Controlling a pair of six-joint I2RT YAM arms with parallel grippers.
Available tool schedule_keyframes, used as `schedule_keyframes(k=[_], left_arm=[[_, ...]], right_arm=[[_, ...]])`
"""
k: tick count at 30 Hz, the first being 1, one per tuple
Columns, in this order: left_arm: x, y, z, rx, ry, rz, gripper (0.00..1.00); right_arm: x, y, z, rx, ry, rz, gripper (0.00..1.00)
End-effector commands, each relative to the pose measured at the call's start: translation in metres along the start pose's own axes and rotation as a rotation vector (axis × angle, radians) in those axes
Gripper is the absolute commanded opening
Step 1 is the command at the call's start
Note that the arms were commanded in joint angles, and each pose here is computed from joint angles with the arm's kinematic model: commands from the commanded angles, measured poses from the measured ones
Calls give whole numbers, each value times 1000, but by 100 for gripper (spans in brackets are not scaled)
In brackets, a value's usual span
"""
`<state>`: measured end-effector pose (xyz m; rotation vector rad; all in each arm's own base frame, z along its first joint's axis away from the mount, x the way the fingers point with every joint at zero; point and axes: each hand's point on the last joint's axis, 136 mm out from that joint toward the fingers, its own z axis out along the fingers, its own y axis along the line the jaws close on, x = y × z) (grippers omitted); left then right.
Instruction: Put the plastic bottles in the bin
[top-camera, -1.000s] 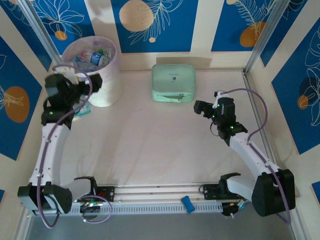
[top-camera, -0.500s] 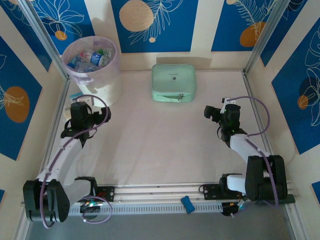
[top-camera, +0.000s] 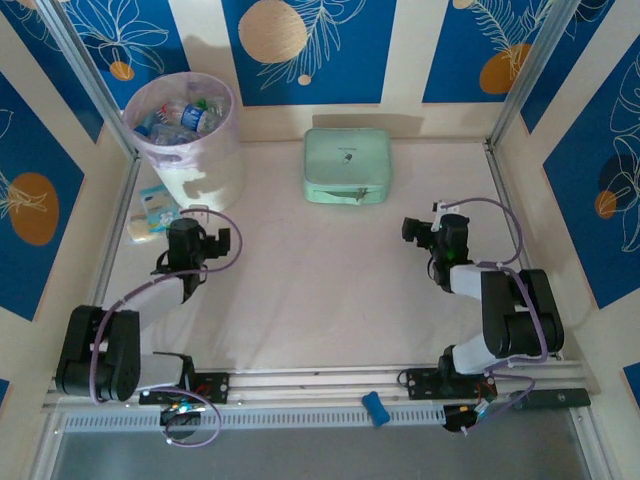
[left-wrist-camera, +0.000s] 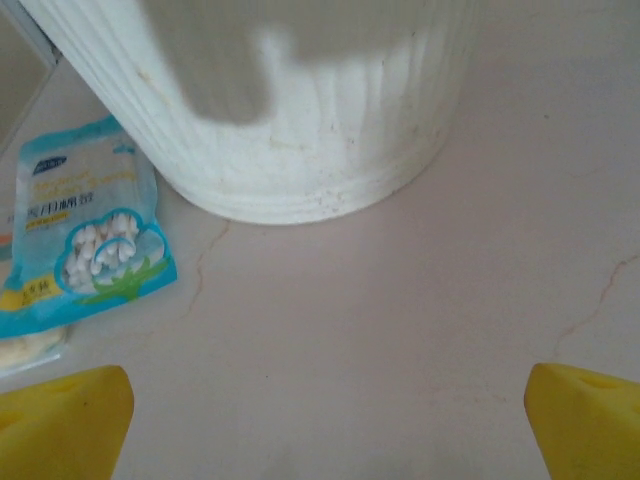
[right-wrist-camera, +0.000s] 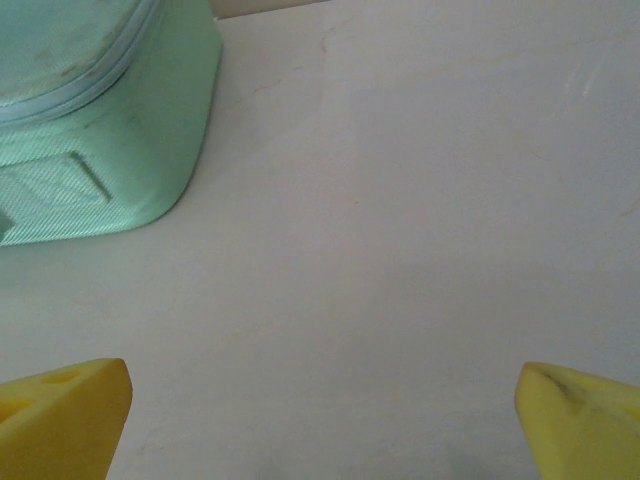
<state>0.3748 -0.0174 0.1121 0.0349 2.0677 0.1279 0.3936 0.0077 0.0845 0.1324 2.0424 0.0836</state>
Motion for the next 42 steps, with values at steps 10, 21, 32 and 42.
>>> schedule_keyframes(k=[10,21,32,42], left_arm=[[-2,7,2,-88,-303,19,100],[6,-3,20,-36,-216,43,100],[5,-3,20,-38,-218,43,100],[5,3,22,-65,-207,26,100]], right_arm=[[-9,-2,-3,14,-116,-21,99],[-9,-1,-3,15,-115,-25,99],[-9,-1,-3,17,-116,-25,99],[-10,-1,-2,17,-117,-26,99]])
